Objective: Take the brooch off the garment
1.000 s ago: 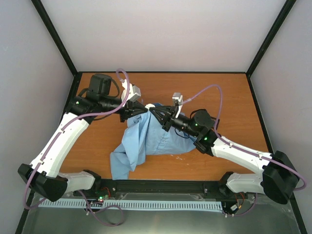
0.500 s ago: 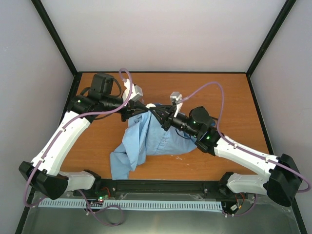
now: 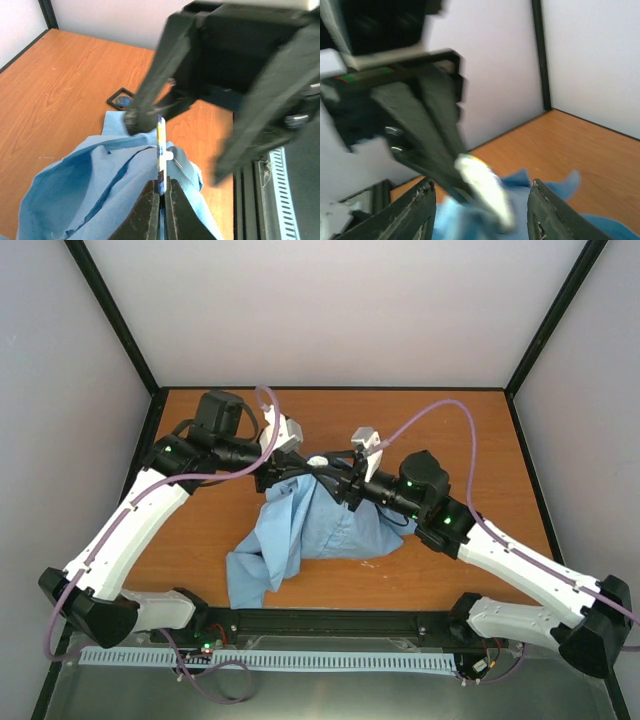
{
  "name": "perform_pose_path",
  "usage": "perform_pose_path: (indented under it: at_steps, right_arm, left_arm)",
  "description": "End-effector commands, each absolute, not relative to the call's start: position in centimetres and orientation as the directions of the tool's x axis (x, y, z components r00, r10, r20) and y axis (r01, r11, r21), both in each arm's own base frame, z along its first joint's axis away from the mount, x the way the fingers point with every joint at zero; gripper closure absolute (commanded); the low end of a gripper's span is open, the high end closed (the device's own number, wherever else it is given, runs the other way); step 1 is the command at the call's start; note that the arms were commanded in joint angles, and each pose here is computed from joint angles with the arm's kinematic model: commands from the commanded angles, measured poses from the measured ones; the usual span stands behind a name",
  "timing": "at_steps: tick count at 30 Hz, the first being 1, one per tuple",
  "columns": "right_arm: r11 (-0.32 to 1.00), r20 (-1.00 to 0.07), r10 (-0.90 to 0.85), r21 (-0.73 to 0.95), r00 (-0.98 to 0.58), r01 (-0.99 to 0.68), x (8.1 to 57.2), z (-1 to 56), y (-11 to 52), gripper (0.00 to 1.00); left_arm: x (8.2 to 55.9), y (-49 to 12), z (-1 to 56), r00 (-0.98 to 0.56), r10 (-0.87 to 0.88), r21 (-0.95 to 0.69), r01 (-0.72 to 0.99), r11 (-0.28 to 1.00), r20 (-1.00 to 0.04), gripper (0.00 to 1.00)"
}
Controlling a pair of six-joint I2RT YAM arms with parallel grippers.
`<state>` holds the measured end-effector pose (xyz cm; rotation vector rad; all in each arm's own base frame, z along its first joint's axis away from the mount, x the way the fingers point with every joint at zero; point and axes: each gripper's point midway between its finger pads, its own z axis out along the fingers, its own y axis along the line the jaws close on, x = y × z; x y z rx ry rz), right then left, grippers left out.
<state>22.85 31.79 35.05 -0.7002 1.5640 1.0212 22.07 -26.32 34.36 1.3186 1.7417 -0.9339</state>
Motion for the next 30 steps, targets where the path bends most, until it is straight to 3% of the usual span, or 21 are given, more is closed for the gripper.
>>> perform_pose_path:
  at_steps: [1, 4, 11, 18, 21, 25, 30]
  right_arm:
    - [0.366, -0.98, 0.149, 0.176, -0.13, -0.914, 19.9, 38.5, 30.9, 0.48]
    - [0.413, -0.975, 0.166, 0.203, -0.145, -0.888, 20.8, 37.7, 29.9, 0.42]
    - [0.452, -0.969, 0.161, 0.24, -0.186, -0.859, 22.9, 35.5, 29.5, 0.42]
    - [0.447, -0.973, 0.083, 0.229, -0.214, -0.865, 24.2, 32.5, 31.2, 0.45]
    - [0.427, -0.973, 0.076, 0.23, -0.219, -0.874, 24.4, 32.7, 31.9, 0.55]
    - [0.393, -0.968, 0.082, 0.249, -0.236, -0.885, 24.3, 33.2, 32.6, 0.95]
    - [0.333, -0.957, 0.102, 0.289, -0.271, -0.897, 23.6, 33.8, 33.3, 0.97]
  left_arm:
    - [23.3, -27.0, 35.1, -0.065, 0.443, 0.039, 0.974, 0.222, -0.894, 0.99]
    - [24.8, -26.3, 34.7, 0.011, 0.483, 0.16, 0.95, 0.267, -0.875, 0.99]
    - [26.2, -25.5, 35.9, 0.161, 0.516, 0.351, 0.889, 0.294, -0.841, 0.99]
    - [25.0, -25.6, 37.2, 0.219, 0.484, 0.376, 0.89, 0.257, -0.847, 0.99]
    - [24.3, -25.7, 37.6, 0.208, 0.447, 0.349, 0.9, 0.26, -0.87, 0.99]
    - [24.6, -25.6, 36.8, 0.176, 0.445, 0.325, 0.902, 0.285, -0.878, 0.99]
    - [26.3, -25.0, 36.0, 0.232, 0.47, 0.419, 0.84, 0.344, -0.851, 0.99]
